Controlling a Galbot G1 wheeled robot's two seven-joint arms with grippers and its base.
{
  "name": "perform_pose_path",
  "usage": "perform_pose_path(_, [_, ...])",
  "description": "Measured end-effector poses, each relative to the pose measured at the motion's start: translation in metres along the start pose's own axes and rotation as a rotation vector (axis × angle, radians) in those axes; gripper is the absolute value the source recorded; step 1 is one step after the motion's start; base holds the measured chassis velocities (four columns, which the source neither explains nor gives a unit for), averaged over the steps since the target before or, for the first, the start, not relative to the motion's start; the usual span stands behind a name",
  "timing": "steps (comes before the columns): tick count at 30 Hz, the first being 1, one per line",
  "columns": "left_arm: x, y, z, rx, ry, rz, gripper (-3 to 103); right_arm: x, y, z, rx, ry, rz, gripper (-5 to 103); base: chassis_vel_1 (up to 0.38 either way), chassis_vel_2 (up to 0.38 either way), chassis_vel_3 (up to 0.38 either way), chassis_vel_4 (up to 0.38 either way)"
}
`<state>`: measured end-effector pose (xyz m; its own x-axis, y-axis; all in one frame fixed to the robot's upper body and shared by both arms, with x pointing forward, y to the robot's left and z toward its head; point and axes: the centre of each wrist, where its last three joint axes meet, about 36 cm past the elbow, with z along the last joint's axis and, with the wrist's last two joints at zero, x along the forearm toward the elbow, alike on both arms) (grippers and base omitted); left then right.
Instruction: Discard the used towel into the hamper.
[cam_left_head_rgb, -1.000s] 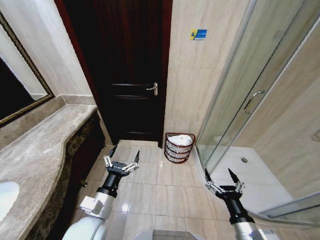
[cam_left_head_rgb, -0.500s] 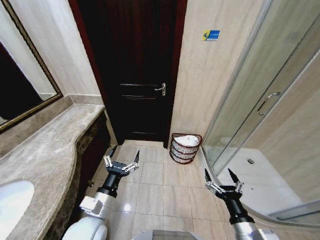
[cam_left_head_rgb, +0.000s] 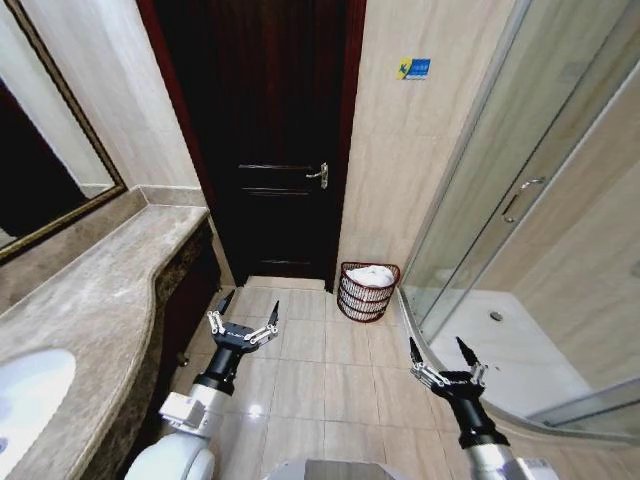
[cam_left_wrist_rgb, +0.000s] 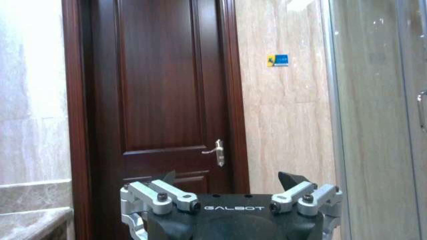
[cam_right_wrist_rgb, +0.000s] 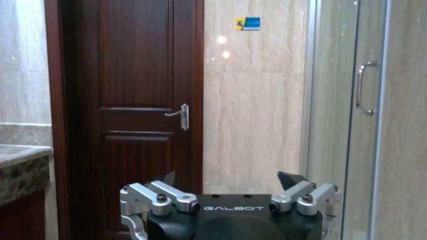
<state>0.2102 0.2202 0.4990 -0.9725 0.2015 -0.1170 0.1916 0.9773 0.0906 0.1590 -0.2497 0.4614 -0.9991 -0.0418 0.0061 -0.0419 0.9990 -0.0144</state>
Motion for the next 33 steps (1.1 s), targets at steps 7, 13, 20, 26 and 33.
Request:
perform_pose_path(7, [0.0, 0.0, 0.0, 0.0, 0.0, 0.0, 100, 0.0, 0.0, 0.0, 0.0, 0.0, 0.0, 100, 0.047, -0.047, -0.043, 0.039])
perform_pose_path(13, [0.0, 0.0, 0.0, 0.0, 0.0, 0.0, 100, 0.0, 0.0, 0.0, 0.0, 0.0, 0.0, 100, 0.0, 0.0, 0.0, 0.0])
perform_pose_path(20, [0.0, 0.0, 0.0, 0.0, 0.0, 0.0, 100, 0.0, 0.0, 0.0, 0.0, 0.0, 0.0, 100, 0.0, 0.0, 0.0, 0.0])
perform_pose_path(26, [0.0, 0.0, 0.0, 0.0, 0.0, 0.0, 100, 0.0, 0.0, 0.0, 0.0, 0.0, 0.0, 100, 0.0, 0.0, 0.0, 0.0])
perform_pose_path(33, [0.0, 0.0, 0.0, 0.0, 0.0, 0.0, 100, 0.0, 0.0, 0.0, 0.0, 0.0, 0.0, 100, 0.0, 0.0, 0.0, 0.0])
